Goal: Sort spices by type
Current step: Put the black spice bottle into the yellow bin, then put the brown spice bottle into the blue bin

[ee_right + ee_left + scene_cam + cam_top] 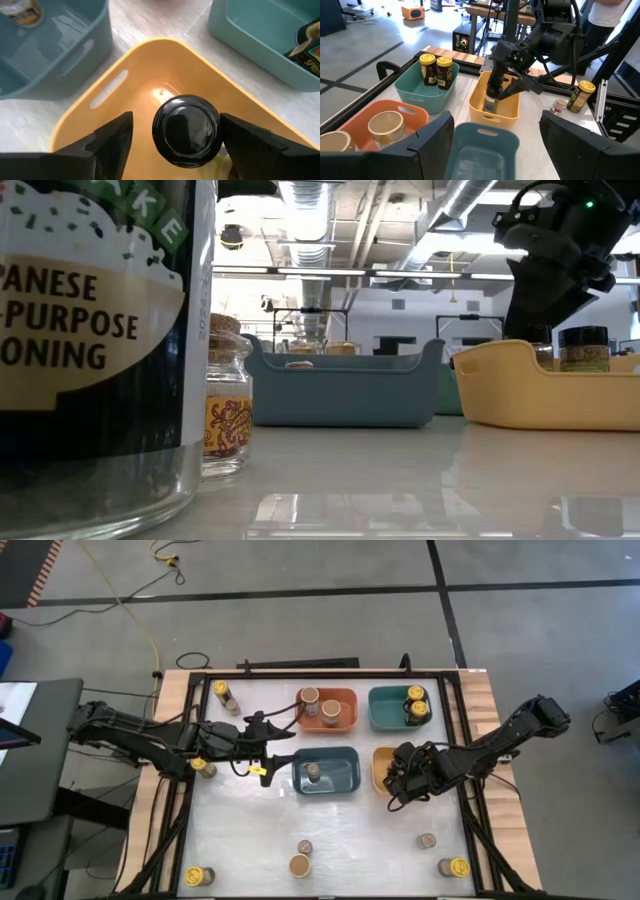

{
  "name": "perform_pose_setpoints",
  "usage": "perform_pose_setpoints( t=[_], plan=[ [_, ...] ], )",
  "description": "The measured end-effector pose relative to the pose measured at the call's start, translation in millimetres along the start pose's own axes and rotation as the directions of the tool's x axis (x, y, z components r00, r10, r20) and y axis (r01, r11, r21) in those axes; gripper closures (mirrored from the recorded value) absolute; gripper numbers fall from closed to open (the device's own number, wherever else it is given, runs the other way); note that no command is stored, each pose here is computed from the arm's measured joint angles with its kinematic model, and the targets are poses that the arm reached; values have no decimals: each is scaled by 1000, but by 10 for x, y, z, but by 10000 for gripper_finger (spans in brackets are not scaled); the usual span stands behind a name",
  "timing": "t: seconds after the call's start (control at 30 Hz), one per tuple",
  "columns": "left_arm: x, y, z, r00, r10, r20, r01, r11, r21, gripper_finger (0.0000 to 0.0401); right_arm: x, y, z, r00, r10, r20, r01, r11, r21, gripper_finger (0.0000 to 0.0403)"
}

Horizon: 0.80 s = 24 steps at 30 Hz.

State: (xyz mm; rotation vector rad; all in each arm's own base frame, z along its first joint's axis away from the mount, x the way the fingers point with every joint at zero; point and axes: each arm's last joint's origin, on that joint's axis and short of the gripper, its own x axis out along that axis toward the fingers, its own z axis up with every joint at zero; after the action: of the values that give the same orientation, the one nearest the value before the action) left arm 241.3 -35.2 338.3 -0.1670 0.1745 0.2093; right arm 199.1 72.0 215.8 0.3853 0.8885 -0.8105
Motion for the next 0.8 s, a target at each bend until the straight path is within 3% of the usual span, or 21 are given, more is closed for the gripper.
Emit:
perform_pose_setpoints(
  t=[0.3, 0.67, 0.8],
  plan=[
    [0, 0, 0, 1000, 0, 0, 0, 1000, 0, 121, -81, -10, 55, 1000, -22, -14, 22, 1000, -21, 34],
    [-1, 3, -9, 1000, 2, -9, -2, 1000, 4, 121, -362, -44, 250, 997, -74, -32, 72, 996, -61, 30],
    [-4, 20, -78, 997, 19, -77, -17, 1000, 25, 121, -438, -33, 318, 998, -62, -28, 61, 997, -49, 30]
  ],
)
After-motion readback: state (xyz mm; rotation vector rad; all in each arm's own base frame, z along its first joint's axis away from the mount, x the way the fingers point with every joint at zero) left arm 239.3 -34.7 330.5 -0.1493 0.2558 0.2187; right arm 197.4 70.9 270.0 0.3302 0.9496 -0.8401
